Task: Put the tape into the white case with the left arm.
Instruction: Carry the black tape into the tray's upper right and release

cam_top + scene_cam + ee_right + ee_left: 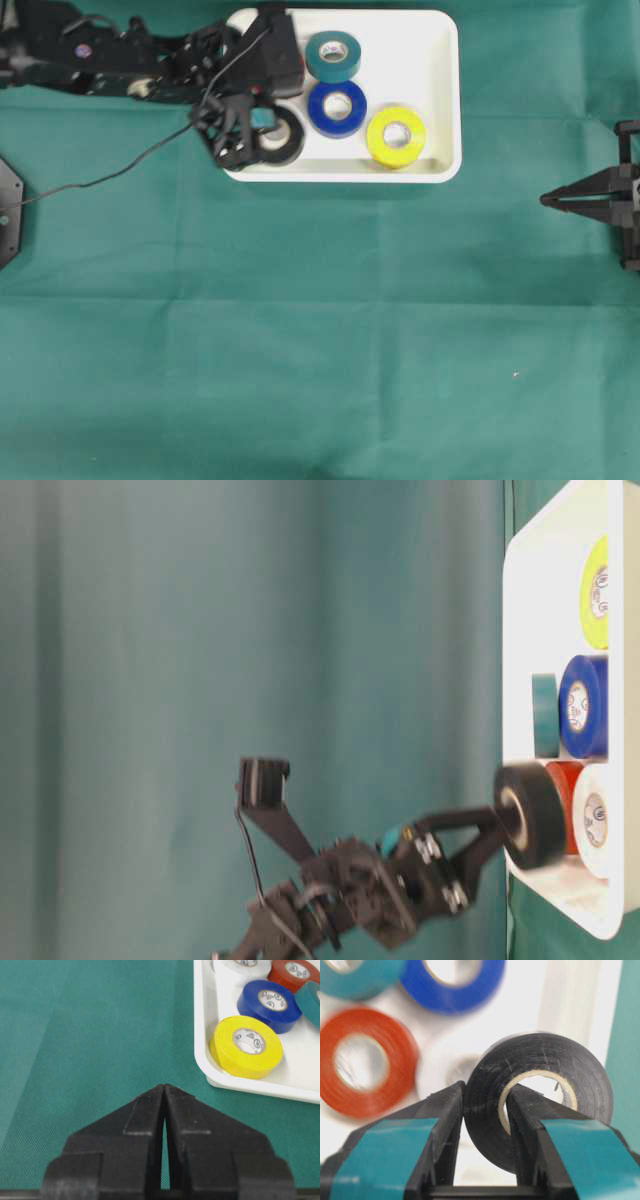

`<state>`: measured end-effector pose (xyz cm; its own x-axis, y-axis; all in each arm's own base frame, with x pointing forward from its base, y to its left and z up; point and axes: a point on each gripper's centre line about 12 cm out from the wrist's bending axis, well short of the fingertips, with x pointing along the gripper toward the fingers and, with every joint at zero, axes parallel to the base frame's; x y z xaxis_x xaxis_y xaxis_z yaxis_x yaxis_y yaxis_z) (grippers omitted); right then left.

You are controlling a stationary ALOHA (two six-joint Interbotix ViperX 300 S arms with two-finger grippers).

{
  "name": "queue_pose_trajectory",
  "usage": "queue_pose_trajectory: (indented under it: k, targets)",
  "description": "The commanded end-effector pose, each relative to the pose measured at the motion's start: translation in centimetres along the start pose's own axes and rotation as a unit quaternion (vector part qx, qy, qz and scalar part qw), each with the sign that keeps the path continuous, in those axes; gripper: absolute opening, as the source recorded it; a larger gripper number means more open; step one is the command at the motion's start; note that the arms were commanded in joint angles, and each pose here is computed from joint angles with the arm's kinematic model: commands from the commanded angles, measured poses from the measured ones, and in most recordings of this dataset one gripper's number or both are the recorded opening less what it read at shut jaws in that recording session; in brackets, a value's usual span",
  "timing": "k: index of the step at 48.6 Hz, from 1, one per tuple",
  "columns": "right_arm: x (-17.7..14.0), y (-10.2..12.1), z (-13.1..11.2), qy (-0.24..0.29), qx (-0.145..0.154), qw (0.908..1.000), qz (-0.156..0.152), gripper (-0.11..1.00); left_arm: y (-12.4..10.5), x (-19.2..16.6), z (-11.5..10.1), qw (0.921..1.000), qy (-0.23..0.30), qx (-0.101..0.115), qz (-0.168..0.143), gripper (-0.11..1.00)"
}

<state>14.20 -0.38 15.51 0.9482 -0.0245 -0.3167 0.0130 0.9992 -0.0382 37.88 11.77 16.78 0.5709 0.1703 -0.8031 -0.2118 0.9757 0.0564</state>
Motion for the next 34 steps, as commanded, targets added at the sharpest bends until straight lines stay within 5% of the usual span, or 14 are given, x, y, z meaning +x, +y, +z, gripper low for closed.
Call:
queue_pose_trajectory:
  k: [1,8,19,34]
  targets:
    - [0.1,0.0,0.3,-0.004,-0.001,1.0000,-0.001,-0.09,1.4,-0.3,2.5,0.9994,-0.031,-0.007,0.012,0.24]
    - [0.1,0.0,0.4,-0.005,-0.002,1.0000,0.000,-0.09,3.0,0.8,4.2,0.9988,-0.041,-0.016,0.023,0.24]
    - [0.1,0.0,0.3,-0.005,-0.002,1.0000,0.000,-0.09,4.2,2.4,6.5,0.9980,-0.053,0.013,0.032,0.24]
    - [0.1,0.0,0.3,-0.005,-0.002,1.0000,0.000,-0.09,4.5,3.3,8.5,0.9977,-0.057,0.014,0.033,0.24]
